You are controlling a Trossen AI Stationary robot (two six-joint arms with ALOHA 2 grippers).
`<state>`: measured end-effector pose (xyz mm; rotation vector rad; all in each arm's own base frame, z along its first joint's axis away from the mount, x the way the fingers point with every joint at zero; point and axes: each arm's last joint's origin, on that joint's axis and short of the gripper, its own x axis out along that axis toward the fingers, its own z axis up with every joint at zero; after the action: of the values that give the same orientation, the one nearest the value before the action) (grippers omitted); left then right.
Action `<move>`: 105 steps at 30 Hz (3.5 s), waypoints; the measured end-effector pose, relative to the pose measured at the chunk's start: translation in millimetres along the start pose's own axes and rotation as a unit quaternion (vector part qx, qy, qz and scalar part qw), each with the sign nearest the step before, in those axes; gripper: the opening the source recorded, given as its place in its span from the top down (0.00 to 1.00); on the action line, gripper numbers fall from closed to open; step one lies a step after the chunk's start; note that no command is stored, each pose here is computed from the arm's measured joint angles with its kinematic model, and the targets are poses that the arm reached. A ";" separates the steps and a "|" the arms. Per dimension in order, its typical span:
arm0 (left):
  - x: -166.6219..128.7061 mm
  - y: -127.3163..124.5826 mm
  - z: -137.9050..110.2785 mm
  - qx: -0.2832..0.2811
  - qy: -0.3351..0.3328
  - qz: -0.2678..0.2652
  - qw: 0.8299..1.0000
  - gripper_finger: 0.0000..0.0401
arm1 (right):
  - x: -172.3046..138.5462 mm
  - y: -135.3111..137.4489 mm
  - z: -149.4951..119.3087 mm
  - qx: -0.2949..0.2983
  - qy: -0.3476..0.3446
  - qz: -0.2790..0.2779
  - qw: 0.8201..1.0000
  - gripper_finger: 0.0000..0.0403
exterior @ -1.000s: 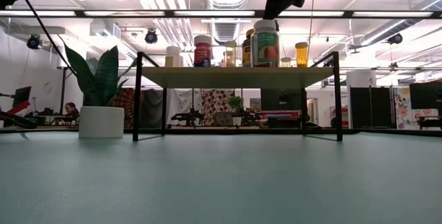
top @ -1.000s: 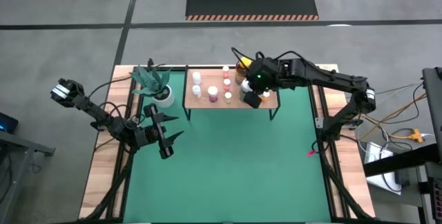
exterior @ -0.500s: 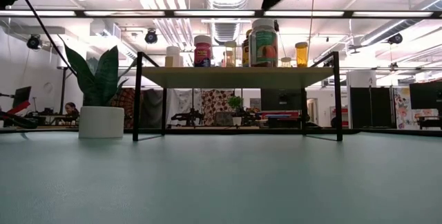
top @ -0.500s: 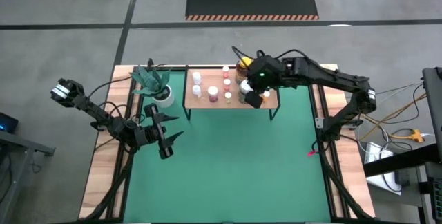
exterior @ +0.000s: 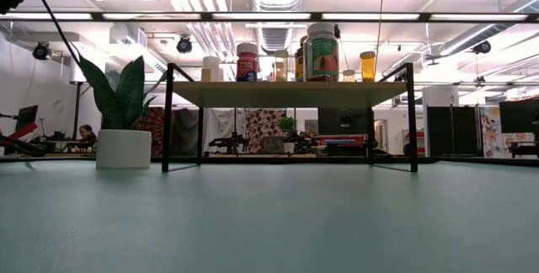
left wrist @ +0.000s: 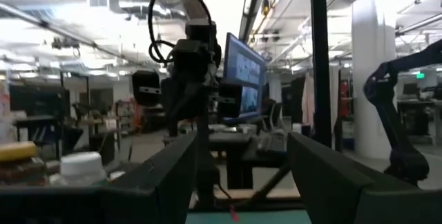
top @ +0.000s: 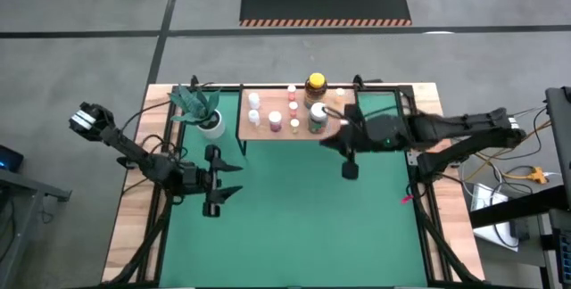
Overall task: Pick and place medicine bottles onto shelf by color
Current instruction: Return to Home Position
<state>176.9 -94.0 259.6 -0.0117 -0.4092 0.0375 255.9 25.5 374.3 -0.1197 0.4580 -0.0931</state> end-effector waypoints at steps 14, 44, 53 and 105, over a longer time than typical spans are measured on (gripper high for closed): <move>60.8 -11.4 -21.9 0.005 0.030 0.045 0.999 0.51 | 19.5 6.3 -44.6 0.073 -0.060 -0.031 0.995 0.97; 24.4 -32.7 -32.8 0.049 0.212 -0.055 0.974 0.59 | 20.2 83.7 -172.5 -0.052 -0.135 0.118 0.982 0.97; 22.0 -26.4 -38.4 0.052 0.214 -0.044 0.974 0.59 | 18.5 81.4 -183.8 -0.049 -0.152 0.119 0.980 0.97; -94.8 62.0 -33.8 0.101 0.105 0.014 0.989 0.93 | -77.5 -1.3 -225.0 0.167 -0.426 0.058 0.887 0.98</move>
<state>101.3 -35.9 189.8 0.1768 -0.1924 0.1040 86.3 12.0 207.9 0.2080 -0.4384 0.0060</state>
